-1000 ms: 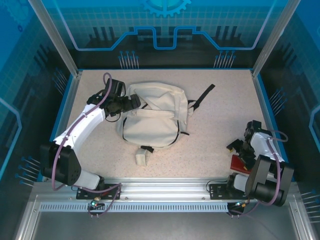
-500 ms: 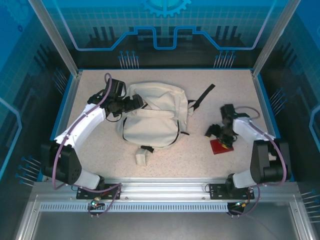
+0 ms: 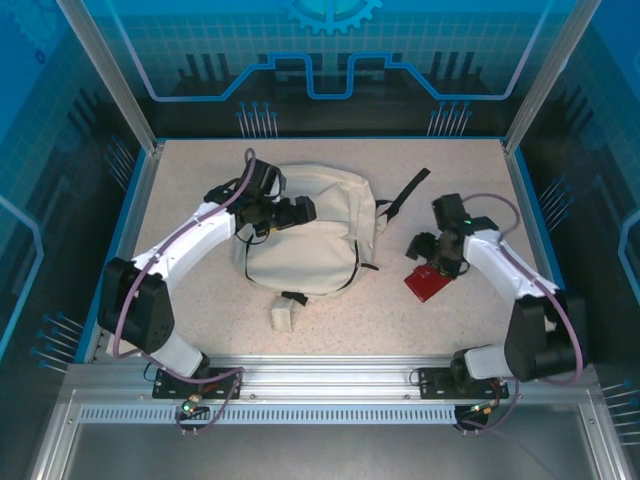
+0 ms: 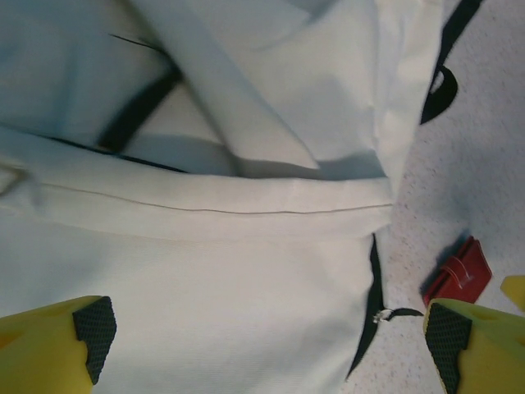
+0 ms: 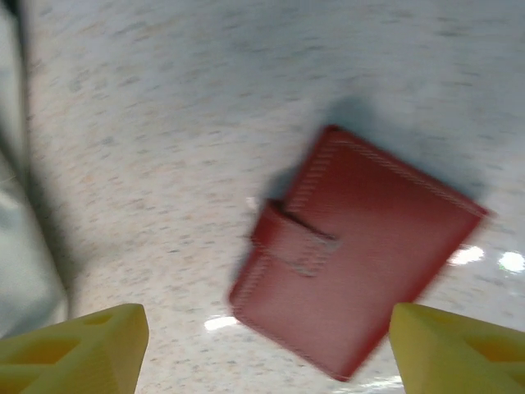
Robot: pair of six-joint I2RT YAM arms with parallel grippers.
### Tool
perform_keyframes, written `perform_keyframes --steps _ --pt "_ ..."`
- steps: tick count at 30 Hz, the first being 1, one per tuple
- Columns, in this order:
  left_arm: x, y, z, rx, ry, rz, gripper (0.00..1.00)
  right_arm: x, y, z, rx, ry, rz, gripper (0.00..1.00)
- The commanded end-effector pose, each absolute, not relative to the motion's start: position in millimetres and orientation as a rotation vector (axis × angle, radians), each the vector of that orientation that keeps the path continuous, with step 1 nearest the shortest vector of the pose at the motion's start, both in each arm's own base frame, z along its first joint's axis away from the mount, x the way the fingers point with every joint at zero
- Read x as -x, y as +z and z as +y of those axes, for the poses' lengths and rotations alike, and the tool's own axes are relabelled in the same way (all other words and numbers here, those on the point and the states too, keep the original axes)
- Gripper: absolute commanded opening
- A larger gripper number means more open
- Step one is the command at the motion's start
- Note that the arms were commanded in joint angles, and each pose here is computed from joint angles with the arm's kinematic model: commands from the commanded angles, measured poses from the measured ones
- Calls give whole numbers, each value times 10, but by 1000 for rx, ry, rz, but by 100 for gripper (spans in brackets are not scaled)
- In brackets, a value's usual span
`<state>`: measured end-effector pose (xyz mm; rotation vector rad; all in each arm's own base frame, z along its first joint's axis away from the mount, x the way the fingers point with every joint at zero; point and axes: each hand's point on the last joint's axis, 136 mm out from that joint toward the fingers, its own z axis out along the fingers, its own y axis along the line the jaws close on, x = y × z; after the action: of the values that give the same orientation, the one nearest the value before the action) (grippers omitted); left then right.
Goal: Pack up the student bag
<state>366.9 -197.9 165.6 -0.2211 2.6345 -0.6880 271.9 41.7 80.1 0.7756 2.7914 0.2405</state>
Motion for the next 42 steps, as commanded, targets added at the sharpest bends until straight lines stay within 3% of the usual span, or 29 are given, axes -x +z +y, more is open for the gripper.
perform_keyframes --steps 1,7,16,31,38,42 --pt "-3755 1800 -2115 194 -747 2598 99 -2473 584 288 -943 347 2804 73" --pt "-3755 1786 -2126 192 -737 2603 99 -2519 450 361 -956 647 2741 53" --pt "-3760 1806 -2116 194 -729 2601 99 -2388 204 205 -1063 521 2807 47" --pt "-3782 1821 -2069 185 -684 2602 99 -2266 24 150 -1113 440 2875 47" --pt "-3789 1800 -2063 184 -669 2610 99 -2307 144 178 -1024 420 2878 69" --pt "-3799 1817 -2063 184 -670 2604 99 -2366 213 266 -993 503 2834 64"
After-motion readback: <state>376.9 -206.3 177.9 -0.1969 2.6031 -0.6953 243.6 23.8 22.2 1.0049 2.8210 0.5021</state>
